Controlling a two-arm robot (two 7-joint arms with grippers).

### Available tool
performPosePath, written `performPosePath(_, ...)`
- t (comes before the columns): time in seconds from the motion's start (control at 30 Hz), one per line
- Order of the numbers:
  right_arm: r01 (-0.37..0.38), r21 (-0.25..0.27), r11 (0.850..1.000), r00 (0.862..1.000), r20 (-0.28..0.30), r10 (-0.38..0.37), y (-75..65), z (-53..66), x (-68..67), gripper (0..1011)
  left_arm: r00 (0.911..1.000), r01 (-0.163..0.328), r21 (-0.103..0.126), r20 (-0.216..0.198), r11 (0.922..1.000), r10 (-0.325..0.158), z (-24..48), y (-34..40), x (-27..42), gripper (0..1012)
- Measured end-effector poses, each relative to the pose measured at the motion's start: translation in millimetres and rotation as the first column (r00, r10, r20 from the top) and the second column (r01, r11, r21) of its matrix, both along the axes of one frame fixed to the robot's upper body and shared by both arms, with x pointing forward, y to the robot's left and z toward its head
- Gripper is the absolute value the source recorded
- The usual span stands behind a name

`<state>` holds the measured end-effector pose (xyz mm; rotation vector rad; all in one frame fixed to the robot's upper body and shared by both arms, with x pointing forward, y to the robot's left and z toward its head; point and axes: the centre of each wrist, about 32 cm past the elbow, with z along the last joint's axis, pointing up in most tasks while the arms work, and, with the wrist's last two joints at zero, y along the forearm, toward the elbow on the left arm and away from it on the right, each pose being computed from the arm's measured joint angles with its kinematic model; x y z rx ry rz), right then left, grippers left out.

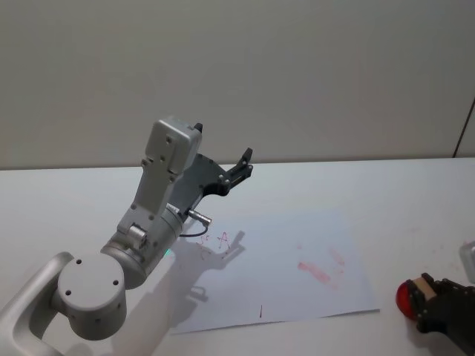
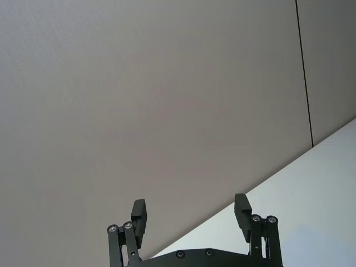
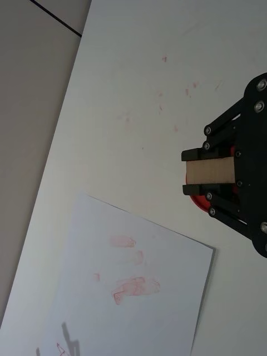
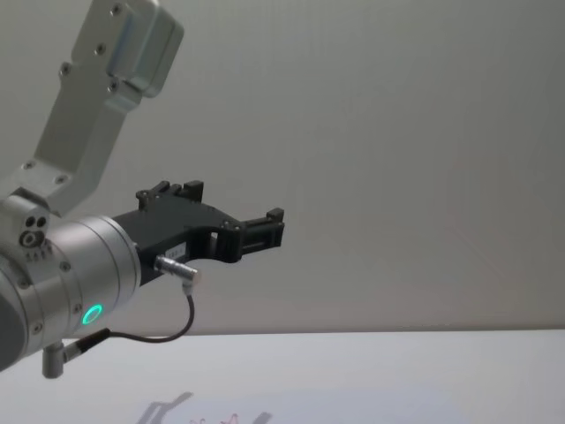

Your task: Use the one hand to pick up the stamp and affix it onto the A4 paper.

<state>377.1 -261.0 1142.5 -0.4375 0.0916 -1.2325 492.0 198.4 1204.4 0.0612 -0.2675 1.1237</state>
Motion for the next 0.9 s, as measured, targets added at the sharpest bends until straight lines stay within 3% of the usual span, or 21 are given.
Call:
performPosePath(0.47,-0.021,-0.003,1.000,1.000,-0.009,0.021,-1.4,-2.5,-0.8,219,1.0000,0.000,0.000,0.000,1.0000,0.000,0.0,0.0,0.0,1001)
performPosePath(0.63,-0.038,-0.009,0.999,0.999,0.020,0.038,0.0,-0.2,3.5,219,1.0000,0.000,0.000,0.000,1.0000,0.000,0.0,0.0,0.0,1001)
performPosePath(0.9,-0.077,-0.014,0.997,0.990,0.113,0.078,4.1,12.0,16.9,219,1.0000,0.000,0.000,0.000,1.0000,0.000,0.0,0.0,0.0,1001)
